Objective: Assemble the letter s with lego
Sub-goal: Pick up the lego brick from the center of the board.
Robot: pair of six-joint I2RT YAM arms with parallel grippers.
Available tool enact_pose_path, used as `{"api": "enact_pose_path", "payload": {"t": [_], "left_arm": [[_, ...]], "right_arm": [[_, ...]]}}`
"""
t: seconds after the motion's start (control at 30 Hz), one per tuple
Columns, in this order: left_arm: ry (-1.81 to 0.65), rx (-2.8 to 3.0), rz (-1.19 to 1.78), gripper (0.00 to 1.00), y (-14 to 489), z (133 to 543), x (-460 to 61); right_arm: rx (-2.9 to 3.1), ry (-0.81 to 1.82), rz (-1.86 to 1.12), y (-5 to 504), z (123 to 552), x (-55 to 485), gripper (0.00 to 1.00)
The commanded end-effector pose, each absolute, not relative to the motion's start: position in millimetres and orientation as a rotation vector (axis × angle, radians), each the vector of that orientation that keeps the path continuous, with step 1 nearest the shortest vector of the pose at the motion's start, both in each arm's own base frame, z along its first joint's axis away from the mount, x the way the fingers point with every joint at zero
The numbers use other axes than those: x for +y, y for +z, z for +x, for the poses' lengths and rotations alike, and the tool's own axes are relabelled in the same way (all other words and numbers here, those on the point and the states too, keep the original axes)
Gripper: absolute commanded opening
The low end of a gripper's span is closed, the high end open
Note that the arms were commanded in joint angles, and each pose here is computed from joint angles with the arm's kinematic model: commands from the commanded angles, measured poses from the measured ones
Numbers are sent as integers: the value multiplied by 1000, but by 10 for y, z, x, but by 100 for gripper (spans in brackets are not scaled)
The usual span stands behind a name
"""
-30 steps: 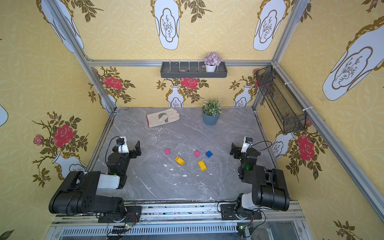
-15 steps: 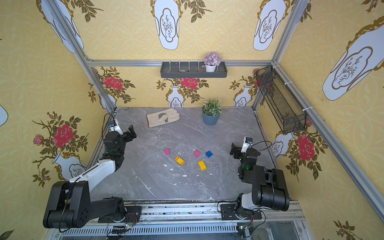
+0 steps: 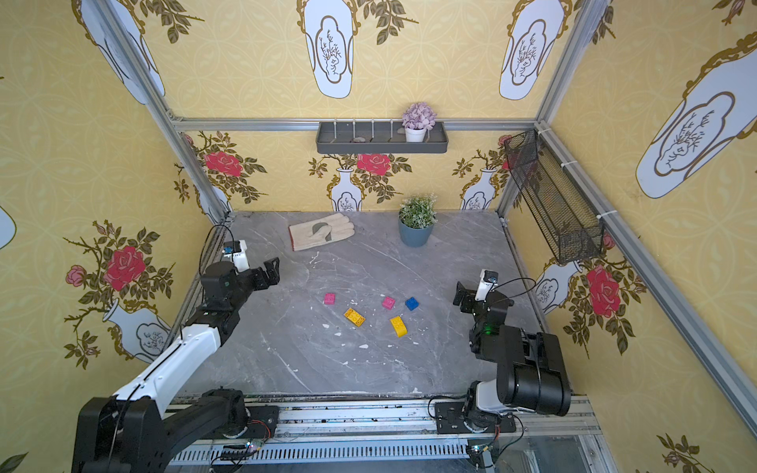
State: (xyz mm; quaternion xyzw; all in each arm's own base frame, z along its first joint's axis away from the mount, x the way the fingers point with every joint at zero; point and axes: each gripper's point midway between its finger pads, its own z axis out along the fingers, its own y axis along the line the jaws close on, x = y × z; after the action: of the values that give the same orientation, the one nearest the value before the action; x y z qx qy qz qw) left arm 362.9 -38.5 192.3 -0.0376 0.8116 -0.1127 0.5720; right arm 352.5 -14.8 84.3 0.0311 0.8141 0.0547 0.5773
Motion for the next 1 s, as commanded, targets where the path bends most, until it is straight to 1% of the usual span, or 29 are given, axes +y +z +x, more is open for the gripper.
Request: {"api": "enact_pose_path", "payload": {"t": [0.0, 0.17, 0.27, 0.47, 0.67, 0.7, 0.73, 0.77, 0.8, 0.83, 0.87, 0.9, 0.93, 0.97], "left_arm": [[-258, 1800, 5, 99, 2038, 3557, -440], [-225, 1825, 1, 99, 1879, 3480, -394], [-163, 1813, -13, 99, 1812, 3446, -307], [-98, 1755, -16, 99, 1785, 3360, -217], [-40, 1752, -9, 99, 1694, 3362, -154], [-37, 1757, -5, 99, 1670, 3365, -156], [-35, 1762, 1, 99, 1649, 3370, -159], [-31, 1764, 5, 99, 1638, 3374, -158], [-31, 1761, 7, 99, 1624, 3373, -159], [-27, 1754, 12, 99, 1613, 3372, -159], [-23, 1751, 16, 99, 1586, 3365, -157], [-17, 1742, 17, 99, 1559, 3353, -150], [-9, 1740, 13, 99, 1524, 3342, -135], [-4, 1738, 2, 99, 1506, 3342, -116]], "right_arm": [[1904, 124, 82, 845, 3522, -159, 98], [1905, 126, 84, 838, 3521, -162, 98], [1908, 125, 84, 840, 3518, -161, 98], [1905, 129, 84, 841, 3522, -161, 98], [1905, 128, 85, 844, 3518, -165, 98], [1907, 109, 109, 854, 3529, -204, 98], [1990, 53, 238, 924, 3655, -389, 98], [2153, 41, 451, 1022, 3853, -579, 98], [2355, 203, 607, 1101, 4081, -558, 98], [2402, 396, 510, 1382, 4253, -181, 98], [2477, 423, 371, 1611, 4317, 234, 98], [2554, 460, 194, 1847, 4259, 735, 98], [2486, 341, 129, 1967, 4180, 770, 98], [2284, 220, 54, 1876, 4090, 570, 98]]}}
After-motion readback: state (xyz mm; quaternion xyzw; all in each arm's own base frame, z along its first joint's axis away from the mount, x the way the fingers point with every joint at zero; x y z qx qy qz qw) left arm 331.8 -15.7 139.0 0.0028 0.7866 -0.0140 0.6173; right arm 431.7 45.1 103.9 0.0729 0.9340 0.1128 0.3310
